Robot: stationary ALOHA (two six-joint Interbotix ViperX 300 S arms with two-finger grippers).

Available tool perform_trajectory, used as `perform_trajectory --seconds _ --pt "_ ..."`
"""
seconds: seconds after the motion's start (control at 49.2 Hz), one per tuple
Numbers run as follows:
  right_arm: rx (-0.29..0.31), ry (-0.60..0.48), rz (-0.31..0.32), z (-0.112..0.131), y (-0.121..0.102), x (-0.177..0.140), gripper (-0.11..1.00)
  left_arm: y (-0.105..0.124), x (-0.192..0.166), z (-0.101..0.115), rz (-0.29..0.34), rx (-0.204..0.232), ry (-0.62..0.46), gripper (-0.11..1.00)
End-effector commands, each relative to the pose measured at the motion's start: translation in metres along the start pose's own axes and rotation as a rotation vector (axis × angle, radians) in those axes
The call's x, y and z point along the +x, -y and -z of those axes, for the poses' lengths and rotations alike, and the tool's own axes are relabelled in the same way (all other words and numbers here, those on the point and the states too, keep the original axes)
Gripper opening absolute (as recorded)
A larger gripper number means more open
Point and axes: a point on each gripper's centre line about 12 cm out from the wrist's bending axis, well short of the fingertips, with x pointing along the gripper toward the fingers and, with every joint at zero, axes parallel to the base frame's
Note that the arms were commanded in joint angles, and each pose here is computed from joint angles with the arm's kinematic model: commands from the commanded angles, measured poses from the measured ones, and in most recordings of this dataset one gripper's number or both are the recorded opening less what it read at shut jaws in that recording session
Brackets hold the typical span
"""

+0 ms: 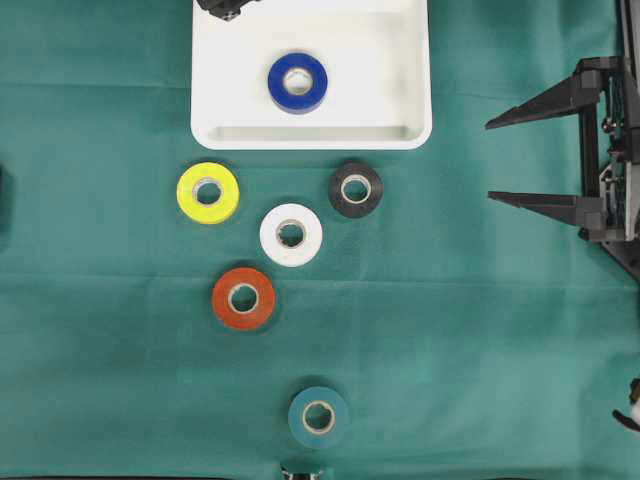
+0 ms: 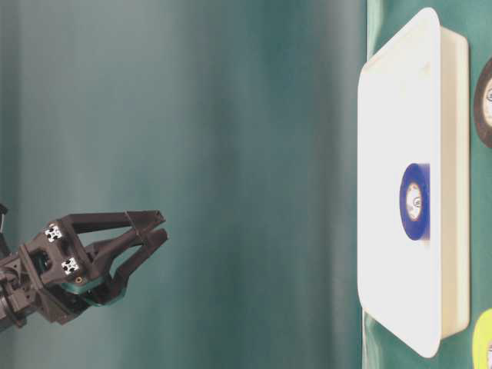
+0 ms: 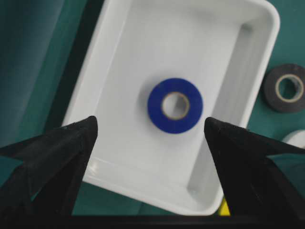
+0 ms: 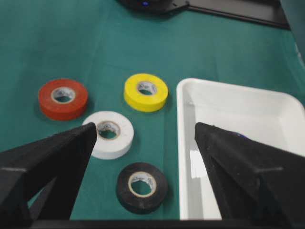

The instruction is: Pick up the tape from a random location and place it into the white case.

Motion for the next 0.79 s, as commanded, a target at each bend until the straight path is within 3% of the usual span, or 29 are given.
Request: perform_trajectory --seconds 0.0,0.549,0.773 --pt "-0.001 0.026 -0.003 -0.011 0.000 0.000 0.93 0.010 -0.018 -0.006 0.012 0.024 0.047 0.99" --pt "-0.005 0.028 -0.002 -0.012 0.000 0.000 0.93 0.111 -0.024 0.015 0.173 0.214 0.053 0.99" --pt "-0.004 0.029 -0.002 -0.013 0.000 0.000 0.93 0.128 -0.027 0.017 0.203 0.247 0.074 0.99"
